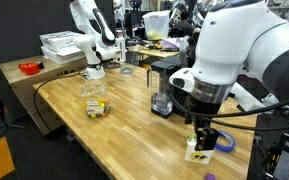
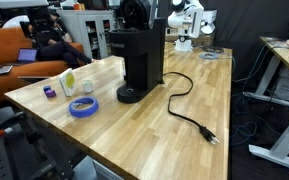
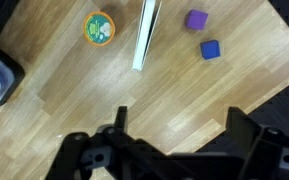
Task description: Place the book between the blocks and the cup
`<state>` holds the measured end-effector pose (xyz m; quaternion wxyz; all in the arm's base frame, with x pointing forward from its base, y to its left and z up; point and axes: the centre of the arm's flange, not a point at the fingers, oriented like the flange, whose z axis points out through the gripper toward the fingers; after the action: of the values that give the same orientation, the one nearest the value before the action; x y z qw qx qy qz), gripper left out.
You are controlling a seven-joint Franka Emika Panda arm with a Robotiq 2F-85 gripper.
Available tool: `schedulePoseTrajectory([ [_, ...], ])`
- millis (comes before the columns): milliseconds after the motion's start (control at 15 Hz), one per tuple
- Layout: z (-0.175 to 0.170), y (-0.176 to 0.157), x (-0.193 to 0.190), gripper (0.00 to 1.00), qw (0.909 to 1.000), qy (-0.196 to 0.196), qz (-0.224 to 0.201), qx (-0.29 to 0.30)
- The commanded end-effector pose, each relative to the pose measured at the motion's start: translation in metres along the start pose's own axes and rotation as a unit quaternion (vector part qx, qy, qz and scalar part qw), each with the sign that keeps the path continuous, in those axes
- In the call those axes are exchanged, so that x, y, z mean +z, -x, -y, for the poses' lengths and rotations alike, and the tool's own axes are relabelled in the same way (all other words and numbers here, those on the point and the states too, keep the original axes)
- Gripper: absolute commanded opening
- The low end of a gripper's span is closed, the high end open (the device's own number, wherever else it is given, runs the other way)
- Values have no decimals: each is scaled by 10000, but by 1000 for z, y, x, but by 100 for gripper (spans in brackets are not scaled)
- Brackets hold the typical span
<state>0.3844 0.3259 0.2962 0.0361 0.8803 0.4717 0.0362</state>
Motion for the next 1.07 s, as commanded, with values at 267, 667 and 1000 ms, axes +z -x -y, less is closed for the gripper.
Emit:
schedulePoseTrajectory([
  [267,16,54,-57,100,9950,424,419,800],
  [667,16,62,-55,100,9920,365,428,1126],
  [1000,16,62,-55,100,9916,363,425,1168],
])
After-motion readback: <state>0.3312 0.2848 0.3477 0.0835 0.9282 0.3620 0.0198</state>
